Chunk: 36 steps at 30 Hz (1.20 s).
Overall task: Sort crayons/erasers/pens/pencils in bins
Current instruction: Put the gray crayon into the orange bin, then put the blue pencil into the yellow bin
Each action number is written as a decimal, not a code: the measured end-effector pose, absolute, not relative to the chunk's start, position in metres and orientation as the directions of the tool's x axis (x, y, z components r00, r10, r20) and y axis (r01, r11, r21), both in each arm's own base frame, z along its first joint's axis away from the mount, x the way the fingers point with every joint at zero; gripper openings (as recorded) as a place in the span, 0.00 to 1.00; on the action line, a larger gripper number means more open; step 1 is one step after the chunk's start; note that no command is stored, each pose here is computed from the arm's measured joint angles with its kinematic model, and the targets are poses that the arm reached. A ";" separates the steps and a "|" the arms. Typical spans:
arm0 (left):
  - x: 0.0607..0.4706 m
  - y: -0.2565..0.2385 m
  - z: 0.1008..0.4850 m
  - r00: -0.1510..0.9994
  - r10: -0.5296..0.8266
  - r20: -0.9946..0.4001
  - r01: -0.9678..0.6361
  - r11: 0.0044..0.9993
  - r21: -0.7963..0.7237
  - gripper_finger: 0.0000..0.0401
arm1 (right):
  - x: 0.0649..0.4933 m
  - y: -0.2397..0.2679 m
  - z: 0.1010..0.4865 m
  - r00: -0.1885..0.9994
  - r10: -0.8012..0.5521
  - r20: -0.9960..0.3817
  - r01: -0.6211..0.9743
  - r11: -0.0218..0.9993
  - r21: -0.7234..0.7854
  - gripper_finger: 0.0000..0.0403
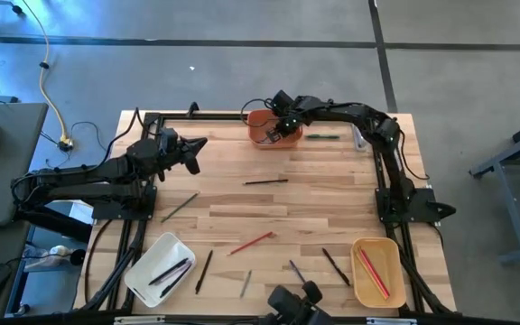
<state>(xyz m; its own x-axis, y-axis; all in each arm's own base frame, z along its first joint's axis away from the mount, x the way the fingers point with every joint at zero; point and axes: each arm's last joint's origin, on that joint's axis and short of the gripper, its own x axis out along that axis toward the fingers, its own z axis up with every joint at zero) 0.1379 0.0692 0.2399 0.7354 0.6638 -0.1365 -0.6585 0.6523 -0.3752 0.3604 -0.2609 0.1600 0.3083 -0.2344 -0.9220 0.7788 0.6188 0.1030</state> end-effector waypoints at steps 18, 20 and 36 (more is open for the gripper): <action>0.137 0.069 0.236 0.728 0.664 -0.171 -0.676 0.652 -0.344 0.00 | 0.360 -0.263 0.167 0.290 -0.245 -0.925 0.778 0.623 0.079 0.31; 0.137 0.069 0.236 0.726 0.664 -0.178 -0.678 0.649 -0.346 0.00 | 0.360 -0.261 0.186 0.318 -0.280 -0.906 0.749 0.660 0.059 0.30; 0.141 0.070 0.228 0.718 0.654 -0.238 -0.693 0.638 -0.335 0.00 | 0.303 -0.161 0.258 0.805 -0.315 -0.503 0.474 0.852 0.225 0.01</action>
<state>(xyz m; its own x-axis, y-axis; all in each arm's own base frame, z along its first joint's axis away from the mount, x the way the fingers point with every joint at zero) 0.1409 0.0705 0.2284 0.7180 0.6540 -0.2383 -0.6929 0.6385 -0.3351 0.3034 -0.1605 0.2578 0.8048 -0.3150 -0.5030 0.4737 0.8515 0.2247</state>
